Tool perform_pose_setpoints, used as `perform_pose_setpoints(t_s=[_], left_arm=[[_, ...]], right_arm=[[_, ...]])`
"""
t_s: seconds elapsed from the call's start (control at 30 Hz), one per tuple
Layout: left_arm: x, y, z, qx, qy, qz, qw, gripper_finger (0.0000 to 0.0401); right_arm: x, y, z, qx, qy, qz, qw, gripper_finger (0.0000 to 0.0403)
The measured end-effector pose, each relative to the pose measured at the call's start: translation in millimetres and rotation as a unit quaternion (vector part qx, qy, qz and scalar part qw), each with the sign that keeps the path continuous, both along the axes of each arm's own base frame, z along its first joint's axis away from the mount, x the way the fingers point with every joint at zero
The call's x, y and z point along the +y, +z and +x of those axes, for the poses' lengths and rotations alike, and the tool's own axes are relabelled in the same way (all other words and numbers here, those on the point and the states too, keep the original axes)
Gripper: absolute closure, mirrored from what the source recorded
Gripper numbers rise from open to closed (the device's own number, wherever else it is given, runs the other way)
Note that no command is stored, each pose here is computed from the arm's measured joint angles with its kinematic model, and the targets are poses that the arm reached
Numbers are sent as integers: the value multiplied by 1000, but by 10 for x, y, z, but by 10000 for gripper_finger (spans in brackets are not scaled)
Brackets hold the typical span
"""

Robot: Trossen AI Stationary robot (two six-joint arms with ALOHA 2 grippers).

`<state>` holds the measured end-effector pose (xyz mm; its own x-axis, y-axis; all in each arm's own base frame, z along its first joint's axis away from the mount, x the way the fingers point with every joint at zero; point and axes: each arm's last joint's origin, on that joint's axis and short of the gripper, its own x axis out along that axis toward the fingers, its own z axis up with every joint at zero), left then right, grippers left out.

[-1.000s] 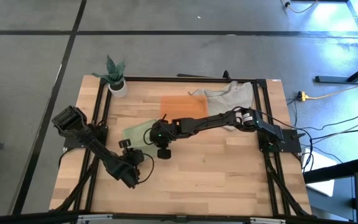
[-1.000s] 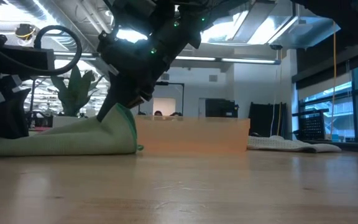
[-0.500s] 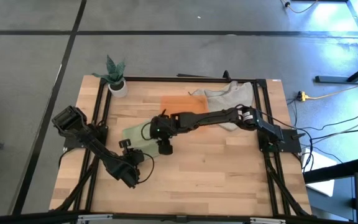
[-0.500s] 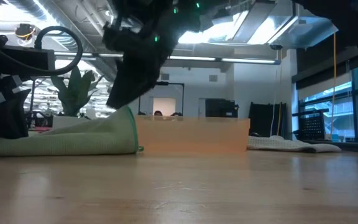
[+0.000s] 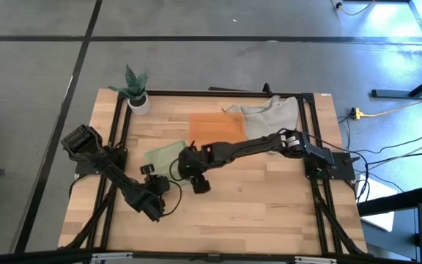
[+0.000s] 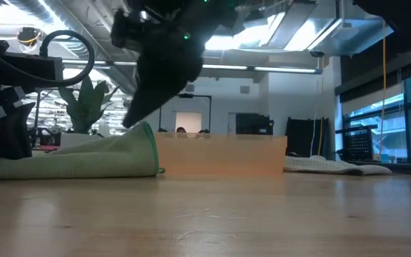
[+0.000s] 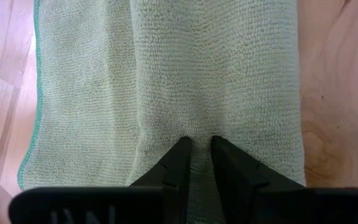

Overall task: Roll microfiber towels into tight, uniform cylinder then place into a basket
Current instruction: Roll the green microfiber towel

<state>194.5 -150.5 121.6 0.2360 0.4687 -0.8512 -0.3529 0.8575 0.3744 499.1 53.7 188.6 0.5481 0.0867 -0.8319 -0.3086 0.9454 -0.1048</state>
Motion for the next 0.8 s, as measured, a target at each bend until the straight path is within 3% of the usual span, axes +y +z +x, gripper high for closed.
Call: perform_pose_setpoints(t_s=[0.43,0.8], left_arm=[[-1,-1,1,-1,0,-1,1000,341],[-72,-10,-23,-13,-18,-7,1000,346]], right_arm=[[-426,-444,-24,-27,-24,66,997,193],[-417,-667,-123,-17,-25,94,995,193]])
